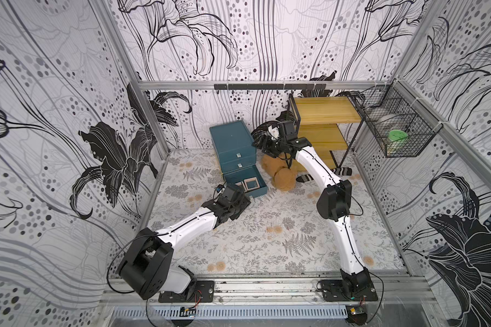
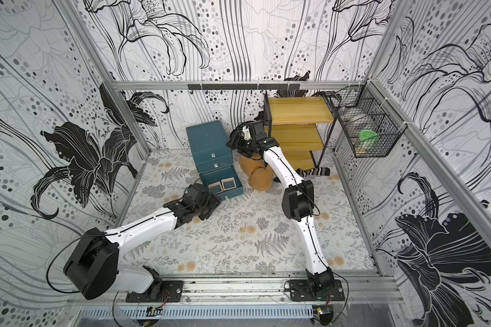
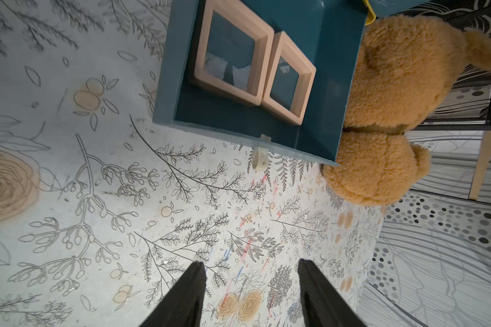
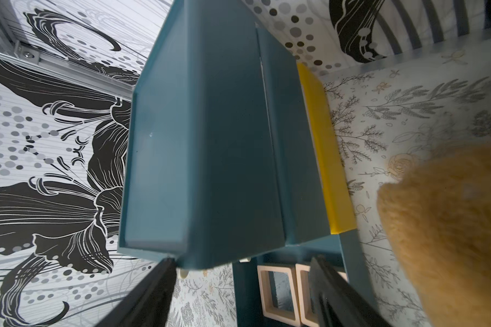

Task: Place the brooch boxes into the drawer by color
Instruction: Close the drawer in the storage box.

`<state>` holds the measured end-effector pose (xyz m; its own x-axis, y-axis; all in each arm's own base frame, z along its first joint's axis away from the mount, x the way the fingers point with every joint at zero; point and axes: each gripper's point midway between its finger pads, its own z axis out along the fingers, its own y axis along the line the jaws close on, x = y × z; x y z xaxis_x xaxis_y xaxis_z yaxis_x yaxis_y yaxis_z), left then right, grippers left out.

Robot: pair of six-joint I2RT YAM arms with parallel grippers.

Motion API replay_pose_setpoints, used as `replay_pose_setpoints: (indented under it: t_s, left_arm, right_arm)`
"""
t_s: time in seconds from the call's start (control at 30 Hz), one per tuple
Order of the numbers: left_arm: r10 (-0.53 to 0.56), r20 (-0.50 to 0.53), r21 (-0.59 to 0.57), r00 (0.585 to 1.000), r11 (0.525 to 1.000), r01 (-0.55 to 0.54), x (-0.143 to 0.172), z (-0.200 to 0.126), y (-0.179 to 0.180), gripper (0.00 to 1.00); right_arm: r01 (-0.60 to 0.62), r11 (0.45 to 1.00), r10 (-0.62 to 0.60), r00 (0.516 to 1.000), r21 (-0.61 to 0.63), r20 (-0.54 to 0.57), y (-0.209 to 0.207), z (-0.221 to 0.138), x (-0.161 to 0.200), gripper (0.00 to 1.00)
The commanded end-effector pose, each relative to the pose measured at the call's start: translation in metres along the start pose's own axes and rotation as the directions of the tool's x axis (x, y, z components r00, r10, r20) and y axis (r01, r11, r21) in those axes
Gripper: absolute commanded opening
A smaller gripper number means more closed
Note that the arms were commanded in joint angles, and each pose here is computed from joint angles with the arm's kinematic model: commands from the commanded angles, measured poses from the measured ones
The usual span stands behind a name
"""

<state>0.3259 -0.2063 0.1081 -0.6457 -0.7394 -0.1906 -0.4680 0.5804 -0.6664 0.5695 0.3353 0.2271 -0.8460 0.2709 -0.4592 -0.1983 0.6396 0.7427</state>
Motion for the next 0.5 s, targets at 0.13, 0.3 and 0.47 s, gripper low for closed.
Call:
replay_pose_setpoints:
  t_s: [0.13,0.3,0.47]
  left_arm:
    - [-0.137,-0.033,0.208,0.99,0.968,0.141,0.014,0.009,-0.03,0.57]
    - [-0.189,-0.024,0.217,0.982,0.958,0.19,0.014,0.021,-0.018,0.57]
    - [-0.25,-0.029,0.23,0.968,0.941,0.25,0.015,0.034,-0.009,0.57]
  right_arm:
    - [-0.023,0.998,0.026,0.999,-0.064,0.042,0.011,0.008,-0.011,0.8]
    - [-0.064,0.994,0.068,0.997,-0.084,0.047,0.011,0.012,-0.014,0.81]
    - [-0.106,0.994,0.106,0.994,-0.023,0.04,-0.012,0.024,-0.007,0.81]
